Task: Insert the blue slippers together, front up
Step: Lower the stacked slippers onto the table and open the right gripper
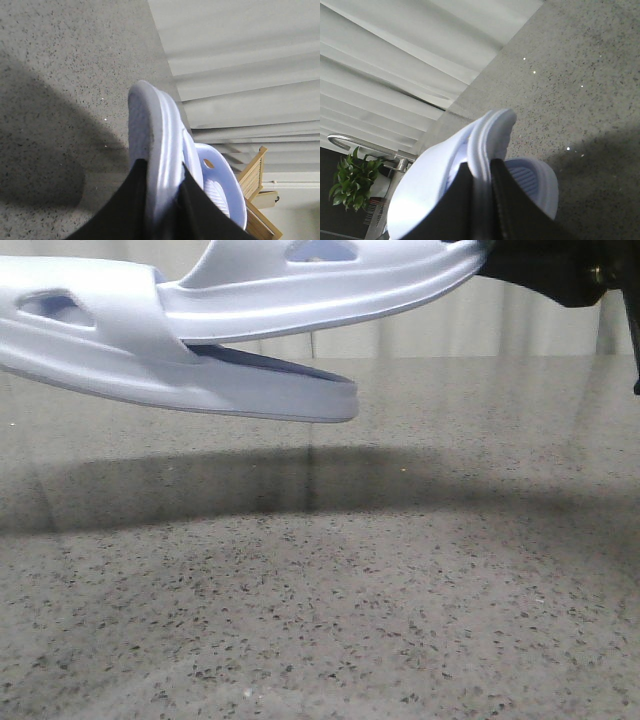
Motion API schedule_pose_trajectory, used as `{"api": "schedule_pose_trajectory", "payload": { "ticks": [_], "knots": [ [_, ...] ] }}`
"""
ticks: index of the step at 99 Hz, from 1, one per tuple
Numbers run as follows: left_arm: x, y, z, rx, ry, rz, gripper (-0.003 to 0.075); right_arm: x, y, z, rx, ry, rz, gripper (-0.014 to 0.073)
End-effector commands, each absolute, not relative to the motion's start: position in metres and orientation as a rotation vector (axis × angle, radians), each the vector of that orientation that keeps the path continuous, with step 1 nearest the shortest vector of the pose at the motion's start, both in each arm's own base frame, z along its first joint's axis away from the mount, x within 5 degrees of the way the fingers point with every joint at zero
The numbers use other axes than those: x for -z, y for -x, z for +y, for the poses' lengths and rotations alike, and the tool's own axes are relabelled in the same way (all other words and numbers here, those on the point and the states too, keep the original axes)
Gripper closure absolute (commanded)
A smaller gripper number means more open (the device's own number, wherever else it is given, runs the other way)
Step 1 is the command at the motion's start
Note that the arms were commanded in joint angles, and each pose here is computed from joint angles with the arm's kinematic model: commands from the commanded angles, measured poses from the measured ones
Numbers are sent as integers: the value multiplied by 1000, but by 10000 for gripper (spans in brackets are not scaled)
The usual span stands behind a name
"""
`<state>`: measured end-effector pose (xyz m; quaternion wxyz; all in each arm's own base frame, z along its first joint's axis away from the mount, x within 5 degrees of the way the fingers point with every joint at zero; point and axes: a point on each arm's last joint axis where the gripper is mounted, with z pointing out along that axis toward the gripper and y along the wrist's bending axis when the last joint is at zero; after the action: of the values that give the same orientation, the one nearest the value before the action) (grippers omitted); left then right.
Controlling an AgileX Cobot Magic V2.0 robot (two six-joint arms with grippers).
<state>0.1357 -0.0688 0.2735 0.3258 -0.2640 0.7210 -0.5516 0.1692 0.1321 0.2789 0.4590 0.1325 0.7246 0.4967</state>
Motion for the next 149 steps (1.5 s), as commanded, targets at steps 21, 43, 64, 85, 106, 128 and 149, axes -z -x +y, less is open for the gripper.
{"api": "schedule_pose_trajectory", "payload": {
  "ticks": [21, 43, 64, 85, 106, 128, 149],
  "knots": [
    [-298, -121, -88, 1785, 503, 1858, 704, -300, -169, 134, -1218, -161, 1639, 274],
    [-297, -124, -86, 1746, 541, 1852, 704, -315, -167, 113, -1108, -128, 1533, 211],
    [-294, -129, -82, 1682, 601, 1842, 704, -340, -150, 85, -976, -86, 1388, 211],
    [-291, -134, -76, 1592, 662, 1829, 704, -364, -111, 42, -831, -140, 1252, 211],
    [-278, -148, -81, 1572, 689, 1913, 704, -364, -108, 41, -827, -142, 1258, 211],
    [-265, -170, -90, 1547, 633, 2021, 704, -362, -109, 41, -823, -145, 1280, 211],
    [-268, -193, -94, 1497, 597, 2042, 704, -361, -109, 41, -819, -147, 1296, 211]
  ]
}}
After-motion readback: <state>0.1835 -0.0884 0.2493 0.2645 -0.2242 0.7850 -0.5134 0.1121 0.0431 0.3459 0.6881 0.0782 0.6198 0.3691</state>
